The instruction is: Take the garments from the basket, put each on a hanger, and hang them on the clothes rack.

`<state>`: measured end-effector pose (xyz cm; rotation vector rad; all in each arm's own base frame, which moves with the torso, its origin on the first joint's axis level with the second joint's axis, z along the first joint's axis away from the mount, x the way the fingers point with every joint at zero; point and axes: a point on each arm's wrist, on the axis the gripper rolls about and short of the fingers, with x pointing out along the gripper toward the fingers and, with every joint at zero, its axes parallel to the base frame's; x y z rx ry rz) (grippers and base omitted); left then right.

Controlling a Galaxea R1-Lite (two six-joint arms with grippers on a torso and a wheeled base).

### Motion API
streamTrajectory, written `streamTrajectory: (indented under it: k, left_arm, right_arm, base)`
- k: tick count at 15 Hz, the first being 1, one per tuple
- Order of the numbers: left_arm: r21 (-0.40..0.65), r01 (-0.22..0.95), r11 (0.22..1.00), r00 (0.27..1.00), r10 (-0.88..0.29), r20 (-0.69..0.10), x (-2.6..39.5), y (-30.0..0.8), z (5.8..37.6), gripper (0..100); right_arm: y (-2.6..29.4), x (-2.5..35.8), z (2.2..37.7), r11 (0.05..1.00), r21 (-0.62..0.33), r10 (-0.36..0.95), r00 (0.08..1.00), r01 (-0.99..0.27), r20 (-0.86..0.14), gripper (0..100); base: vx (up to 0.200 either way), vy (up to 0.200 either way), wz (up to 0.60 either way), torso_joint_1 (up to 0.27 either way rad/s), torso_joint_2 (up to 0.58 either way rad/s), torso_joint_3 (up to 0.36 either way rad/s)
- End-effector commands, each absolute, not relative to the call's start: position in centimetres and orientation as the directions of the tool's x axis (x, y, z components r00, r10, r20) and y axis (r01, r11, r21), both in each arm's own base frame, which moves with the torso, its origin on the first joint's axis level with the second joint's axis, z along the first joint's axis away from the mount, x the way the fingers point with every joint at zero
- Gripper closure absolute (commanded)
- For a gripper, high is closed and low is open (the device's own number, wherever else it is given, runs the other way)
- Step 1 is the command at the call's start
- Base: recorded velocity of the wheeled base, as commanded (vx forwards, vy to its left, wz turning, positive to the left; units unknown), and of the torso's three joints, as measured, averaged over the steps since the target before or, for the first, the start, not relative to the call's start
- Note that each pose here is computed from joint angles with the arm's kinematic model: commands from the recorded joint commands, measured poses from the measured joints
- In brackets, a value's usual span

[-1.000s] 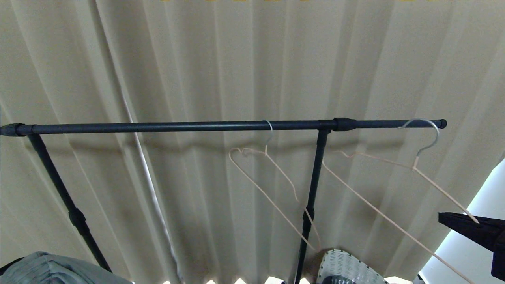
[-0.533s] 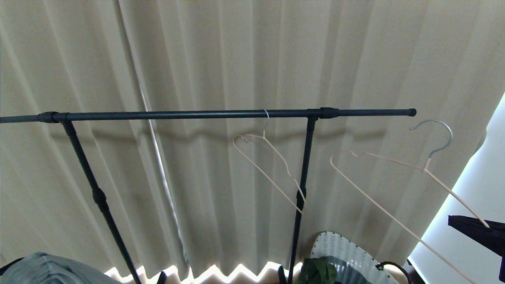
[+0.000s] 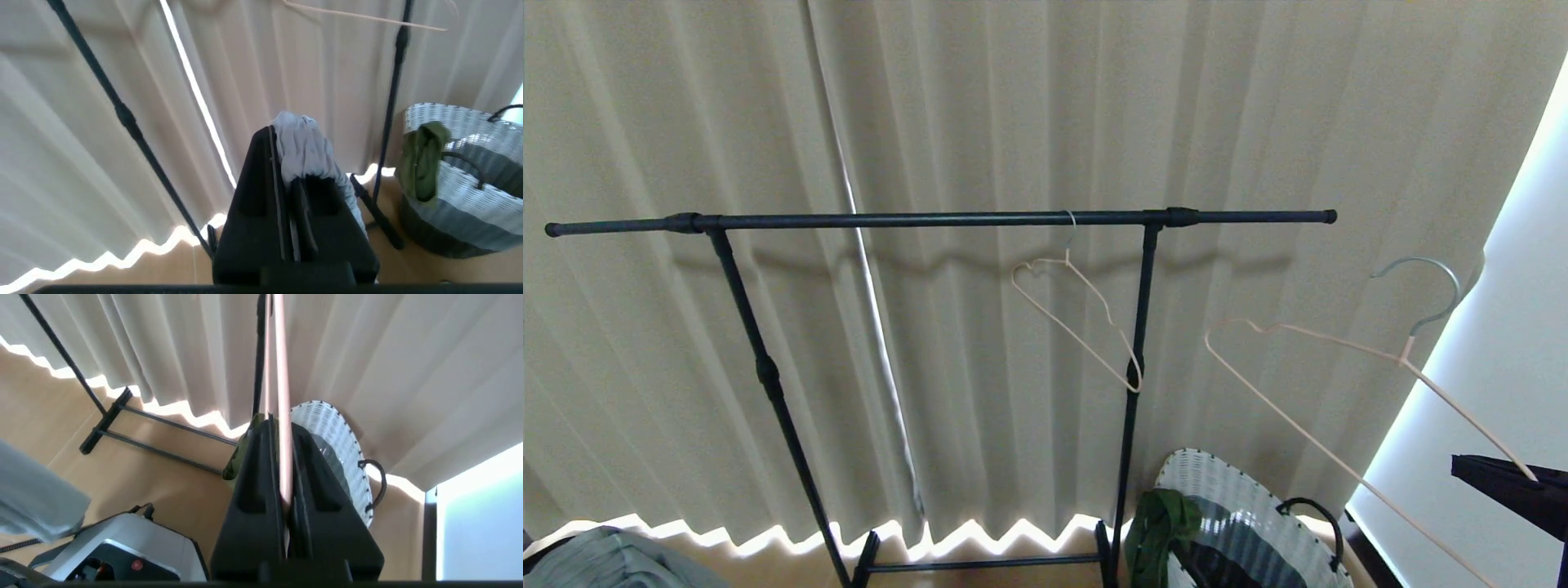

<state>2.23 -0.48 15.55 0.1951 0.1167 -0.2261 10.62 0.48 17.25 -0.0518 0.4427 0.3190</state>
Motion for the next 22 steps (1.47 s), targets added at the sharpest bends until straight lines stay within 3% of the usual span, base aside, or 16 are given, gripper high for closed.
streamTrajectory:
  k: [1,9,22]
  left_arm:
    - [0.179,0.246,0.953,0.965,-0.225,-0.131,2.14,-0.50,15.55,100]
    - [0.179,0.263,0.948,0.963,-0.246,-0.110,1.85,-0.48,15.78,100]
    - [0.180,0.261,0.948,0.964,-0.245,-0.107,1.81,-0.47,15.78,100]
  right_arm:
    - [0.48,10.64,17.07,0.949,0.023,0.292,0.851,-0.315,-0.437,100]
    - [0.59,10.38,16.70,0.945,0.024,0.302,0.844,-0.325,-0.443,100]
    - [0.63,10.05,16.70,0.944,0.021,0.306,0.848,-0.329,-0.434,100]
  base:
    - [0.000,0.000,0.00,0.000,0.00,0.000]
    - [0.000,0.000,0.00,0.000,0.00,0.000]
    - [0.000,0.200,0.00,0.003,0.00,0.001]
